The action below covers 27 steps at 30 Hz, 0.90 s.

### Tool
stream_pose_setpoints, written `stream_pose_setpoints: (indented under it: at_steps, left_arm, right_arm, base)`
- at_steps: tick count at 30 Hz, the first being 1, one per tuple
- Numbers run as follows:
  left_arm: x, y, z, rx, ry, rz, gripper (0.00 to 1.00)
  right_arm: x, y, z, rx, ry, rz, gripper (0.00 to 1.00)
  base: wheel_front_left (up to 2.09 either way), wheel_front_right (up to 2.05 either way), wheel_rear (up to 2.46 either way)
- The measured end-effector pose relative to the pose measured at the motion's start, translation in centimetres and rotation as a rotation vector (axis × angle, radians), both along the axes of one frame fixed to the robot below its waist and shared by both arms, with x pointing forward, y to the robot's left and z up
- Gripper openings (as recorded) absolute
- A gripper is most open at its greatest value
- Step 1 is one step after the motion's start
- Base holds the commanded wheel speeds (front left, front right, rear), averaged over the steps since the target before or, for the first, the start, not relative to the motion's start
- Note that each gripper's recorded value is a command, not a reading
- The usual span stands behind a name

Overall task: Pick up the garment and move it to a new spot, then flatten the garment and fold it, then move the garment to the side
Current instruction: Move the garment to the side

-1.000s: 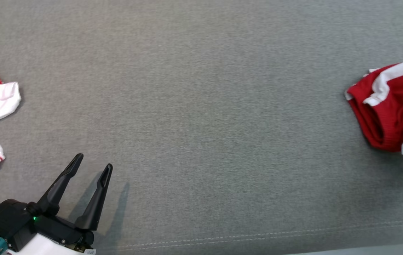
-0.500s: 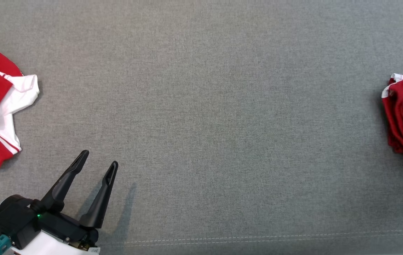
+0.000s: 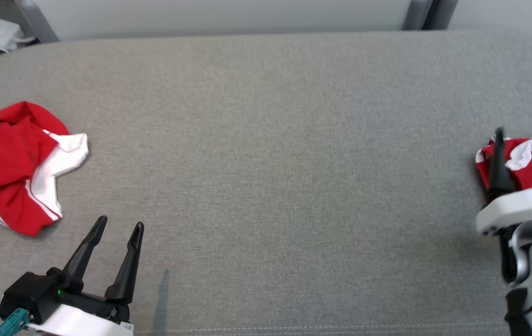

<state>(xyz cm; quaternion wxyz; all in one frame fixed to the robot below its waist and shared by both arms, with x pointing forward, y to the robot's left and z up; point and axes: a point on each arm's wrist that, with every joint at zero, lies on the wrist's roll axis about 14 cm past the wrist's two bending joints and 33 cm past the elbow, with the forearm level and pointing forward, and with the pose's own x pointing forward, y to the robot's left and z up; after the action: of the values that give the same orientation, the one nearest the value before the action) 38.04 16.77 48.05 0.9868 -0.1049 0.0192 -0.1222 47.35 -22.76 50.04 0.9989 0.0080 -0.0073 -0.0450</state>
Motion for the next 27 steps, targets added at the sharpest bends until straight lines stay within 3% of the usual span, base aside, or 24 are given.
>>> stream_pose_setpoints:
  at_steps: [11,27]
  left_arm:
    - [-2.5,3.5,0.2,0.033,-0.012,0.159,1.0]
    - [-4.3,7.6,-1.2,0.065,0.029,0.308,1.0]
  right_arm:
    - [-4.0,6.7,-0.3,0.085,-0.006,0.186,1.0]
    - [-9.0,7.3,-3.0,0.115,0.056,0.203,1.0]
  base:
    - [0.0,0.0,0.0]
    - [0.0,0.0,0.0]
